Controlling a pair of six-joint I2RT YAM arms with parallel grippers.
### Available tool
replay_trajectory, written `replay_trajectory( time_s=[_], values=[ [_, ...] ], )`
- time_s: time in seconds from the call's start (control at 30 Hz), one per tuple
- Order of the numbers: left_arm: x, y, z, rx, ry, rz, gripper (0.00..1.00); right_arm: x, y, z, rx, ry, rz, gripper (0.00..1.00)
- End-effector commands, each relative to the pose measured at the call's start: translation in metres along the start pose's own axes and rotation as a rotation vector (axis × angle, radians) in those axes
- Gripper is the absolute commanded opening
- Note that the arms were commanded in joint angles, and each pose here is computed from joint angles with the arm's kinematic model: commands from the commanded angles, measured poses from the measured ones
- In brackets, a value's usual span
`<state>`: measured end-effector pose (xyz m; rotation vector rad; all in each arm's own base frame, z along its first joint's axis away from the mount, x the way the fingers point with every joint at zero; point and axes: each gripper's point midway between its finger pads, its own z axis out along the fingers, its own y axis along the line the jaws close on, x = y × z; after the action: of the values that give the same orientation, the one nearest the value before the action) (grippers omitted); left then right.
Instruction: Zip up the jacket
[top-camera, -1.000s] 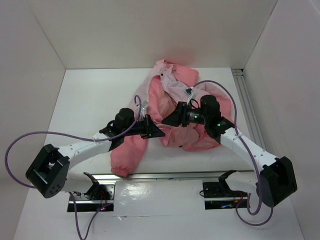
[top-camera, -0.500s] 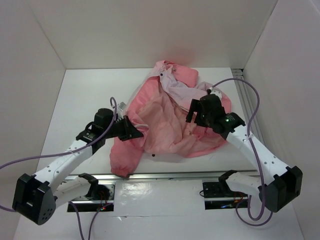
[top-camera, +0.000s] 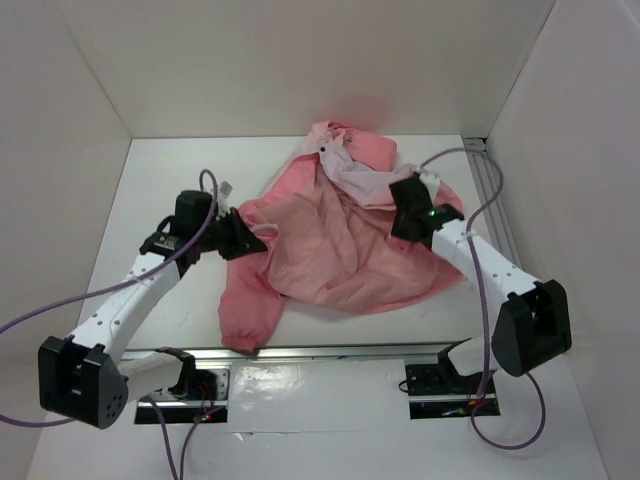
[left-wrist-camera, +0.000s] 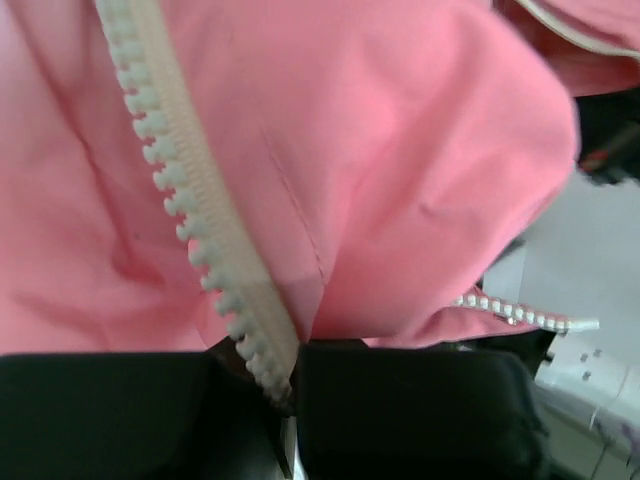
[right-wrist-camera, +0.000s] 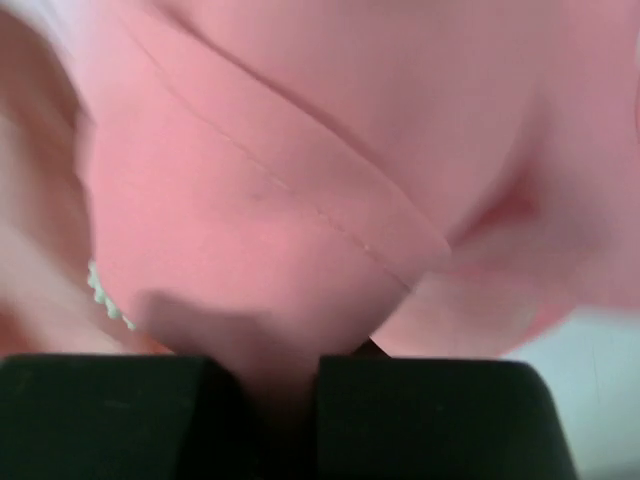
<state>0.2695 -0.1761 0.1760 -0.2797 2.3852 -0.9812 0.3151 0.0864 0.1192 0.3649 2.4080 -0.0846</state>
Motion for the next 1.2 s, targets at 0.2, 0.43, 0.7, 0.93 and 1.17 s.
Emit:
replay_trajectory(
  time_s=[0.2, 0.43, 0.7, 0.93, 1.17],
  values=[
    [-0.206, -0.088, -0.080, -0.031, -0.420, 0.192, 0.00, -0.302, 0.013, -0.134, -0.271, -0.494, 0.009, 0.00],
    [-0.279, -0.025, -0.155, -0.366, -0.582, 0.099, 0.00, -0.252, -0.029, -0.149, -0.340, -0.349, -0.027, 0.00],
    [-0.227, 0.088, -0.124, -0.706, -0.379, -0.011, 0.00, -0.097, -0.008, -0.107, -0.575, -0.006, -0.052, 0.00],
    [-0.162, 0.042, -0.058, -0.535, -0.233, 0.221, 0.00, 0.026, 0.033, -0.058, -0.649, 0.273, -0.109, 0.45],
    [-0.073, -0.004, -0.009, -0.506, -0.048, 0.485, 0.00, -0.032, 0.054, -0.066, -0.529, 0.146, -0.145, 0.83]
  ],
)
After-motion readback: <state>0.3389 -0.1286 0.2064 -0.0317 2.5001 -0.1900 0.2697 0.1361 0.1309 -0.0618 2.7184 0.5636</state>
